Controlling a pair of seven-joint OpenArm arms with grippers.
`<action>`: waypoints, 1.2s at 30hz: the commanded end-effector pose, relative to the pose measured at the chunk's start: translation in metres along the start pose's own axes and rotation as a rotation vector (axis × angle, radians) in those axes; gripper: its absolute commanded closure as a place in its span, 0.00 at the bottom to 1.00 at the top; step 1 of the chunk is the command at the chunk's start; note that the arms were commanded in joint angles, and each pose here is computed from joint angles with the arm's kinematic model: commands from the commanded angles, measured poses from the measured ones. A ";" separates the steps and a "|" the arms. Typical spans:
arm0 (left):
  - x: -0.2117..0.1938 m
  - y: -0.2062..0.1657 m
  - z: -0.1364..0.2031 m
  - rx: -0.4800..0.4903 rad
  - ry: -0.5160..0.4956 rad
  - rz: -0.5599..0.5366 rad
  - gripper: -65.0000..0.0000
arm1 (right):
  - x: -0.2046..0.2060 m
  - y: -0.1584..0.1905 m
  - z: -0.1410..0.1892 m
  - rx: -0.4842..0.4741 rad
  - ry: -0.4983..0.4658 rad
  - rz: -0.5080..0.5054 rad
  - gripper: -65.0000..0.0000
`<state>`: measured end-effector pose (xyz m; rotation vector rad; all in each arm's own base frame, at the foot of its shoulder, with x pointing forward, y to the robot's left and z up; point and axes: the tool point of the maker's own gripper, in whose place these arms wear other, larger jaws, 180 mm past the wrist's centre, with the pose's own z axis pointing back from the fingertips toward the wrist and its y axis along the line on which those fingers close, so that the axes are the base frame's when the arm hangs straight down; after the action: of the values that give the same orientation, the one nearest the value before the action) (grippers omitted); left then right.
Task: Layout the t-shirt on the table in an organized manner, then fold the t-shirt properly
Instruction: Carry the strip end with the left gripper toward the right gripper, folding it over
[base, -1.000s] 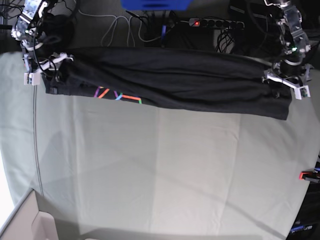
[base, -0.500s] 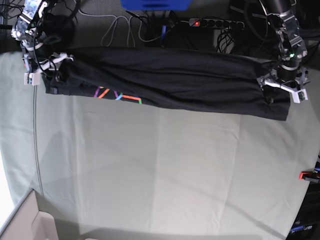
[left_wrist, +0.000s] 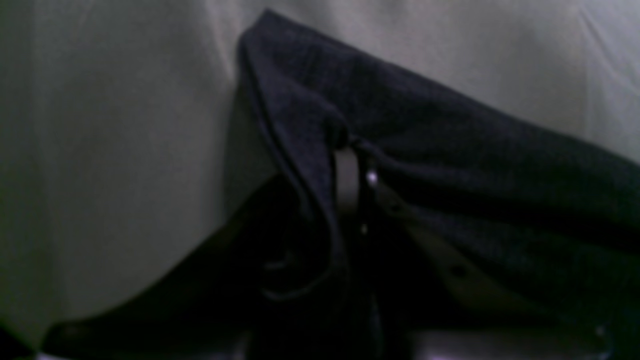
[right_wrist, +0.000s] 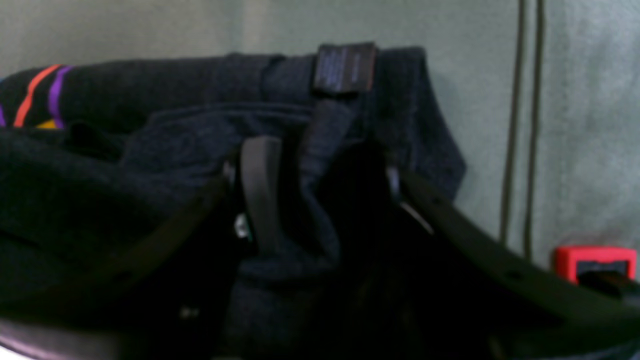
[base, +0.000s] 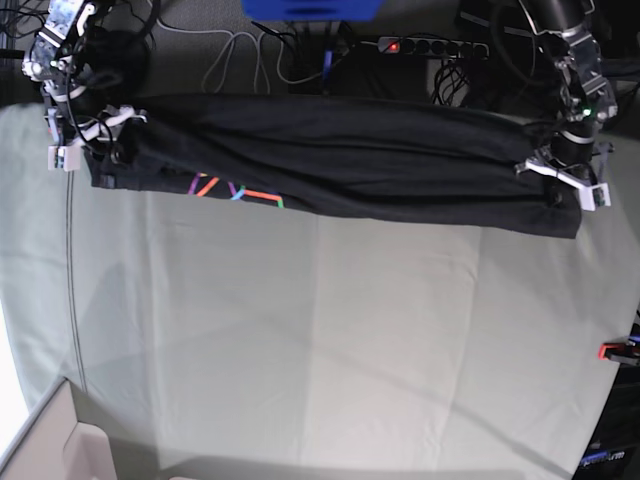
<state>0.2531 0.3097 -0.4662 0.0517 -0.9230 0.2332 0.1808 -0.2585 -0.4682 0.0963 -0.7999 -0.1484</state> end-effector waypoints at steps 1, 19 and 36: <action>0.025 0.001 0.004 -0.008 -0.072 -0.014 1.00 | 0.007 -0.004 0.001 -0.004 -0.016 0.015 0.60; 0.062 -0.234 0.114 -0.471 -0.286 -0.265 1.00 | 0.005 -0.004 0.002 -0.005 -0.011 0.015 0.60; -0.011 -0.367 0.142 -0.810 -0.197 -0.556 0.99 | 0.003 -0.005 0.003 -0.007 -0.008 0.014 0.60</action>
<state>0.2137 -0.0657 -0.3784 -0.4003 -1.0691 -0.6893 0.1791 -0.2587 -0.4693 0.0929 -0.7934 -0.1436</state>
